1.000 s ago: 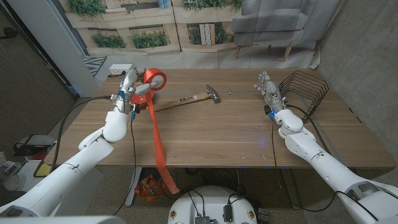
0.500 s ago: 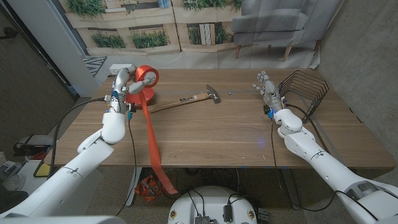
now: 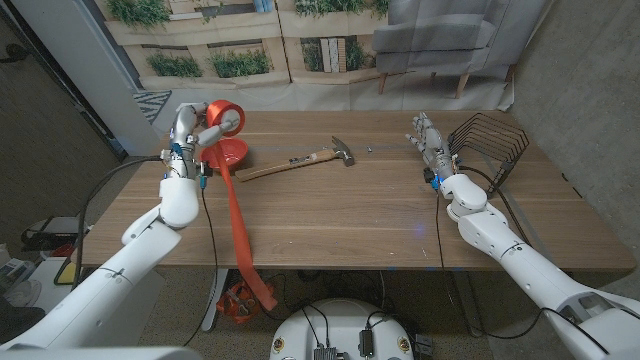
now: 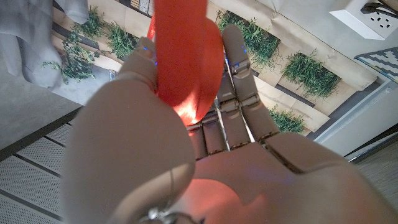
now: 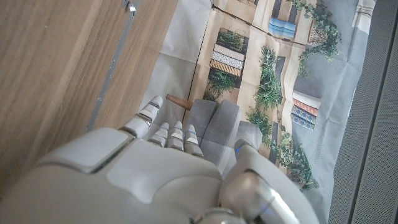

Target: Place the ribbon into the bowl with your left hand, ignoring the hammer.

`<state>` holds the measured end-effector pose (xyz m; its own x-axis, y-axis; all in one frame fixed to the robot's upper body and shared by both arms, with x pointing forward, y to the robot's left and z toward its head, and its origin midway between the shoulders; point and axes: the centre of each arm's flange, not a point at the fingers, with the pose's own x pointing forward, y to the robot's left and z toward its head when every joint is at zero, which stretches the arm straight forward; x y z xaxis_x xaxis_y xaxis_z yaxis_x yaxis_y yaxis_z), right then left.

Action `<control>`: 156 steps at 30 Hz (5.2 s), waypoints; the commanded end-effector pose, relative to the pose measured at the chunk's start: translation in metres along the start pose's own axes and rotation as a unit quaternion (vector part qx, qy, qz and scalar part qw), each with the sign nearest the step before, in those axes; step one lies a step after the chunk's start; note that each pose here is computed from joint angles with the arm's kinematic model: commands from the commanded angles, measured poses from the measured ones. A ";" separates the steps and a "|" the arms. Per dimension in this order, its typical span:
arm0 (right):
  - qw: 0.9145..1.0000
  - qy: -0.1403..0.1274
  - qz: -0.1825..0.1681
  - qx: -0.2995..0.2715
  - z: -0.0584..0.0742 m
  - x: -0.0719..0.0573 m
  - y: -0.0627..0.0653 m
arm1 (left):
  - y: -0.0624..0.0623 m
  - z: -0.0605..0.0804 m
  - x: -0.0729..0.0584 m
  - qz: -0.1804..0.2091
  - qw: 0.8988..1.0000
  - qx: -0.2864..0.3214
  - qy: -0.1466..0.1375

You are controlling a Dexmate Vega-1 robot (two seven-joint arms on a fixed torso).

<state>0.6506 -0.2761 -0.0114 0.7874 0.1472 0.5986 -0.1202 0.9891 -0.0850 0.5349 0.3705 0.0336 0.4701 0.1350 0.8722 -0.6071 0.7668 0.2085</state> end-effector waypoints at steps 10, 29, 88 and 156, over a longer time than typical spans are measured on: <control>1.000 0.000 0.005 -0.001 0.002 -0.002 0.004 | 0.010 -0.021 0.022 0.032 0.998 0.035 0.035; 1.000 -0.002 0.004 0.000 0.000 -0.003 0.003 | 0.012 -0.036 0.044 0.062 0.995 0.060 0.057; 1.000 0.001 0.003 -0.004 -0.003 0.000 0.001 | -0.016 -0.092 0.064 0.018 0.978 0.159 0.135; 1.000 0.003 0.003 -0.001 -0.008 0.005 0.001 | -0.035 -0.097 0.078 -0.151 0.921 0.337 0.126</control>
<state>0.6593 -0.2754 -0.0140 0.7907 0.1530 0.5928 -0.1229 0.9882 -0.0911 0.6541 0.4177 0.0511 0.7484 0.2131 0.6281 -0.6613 0.3123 0.6820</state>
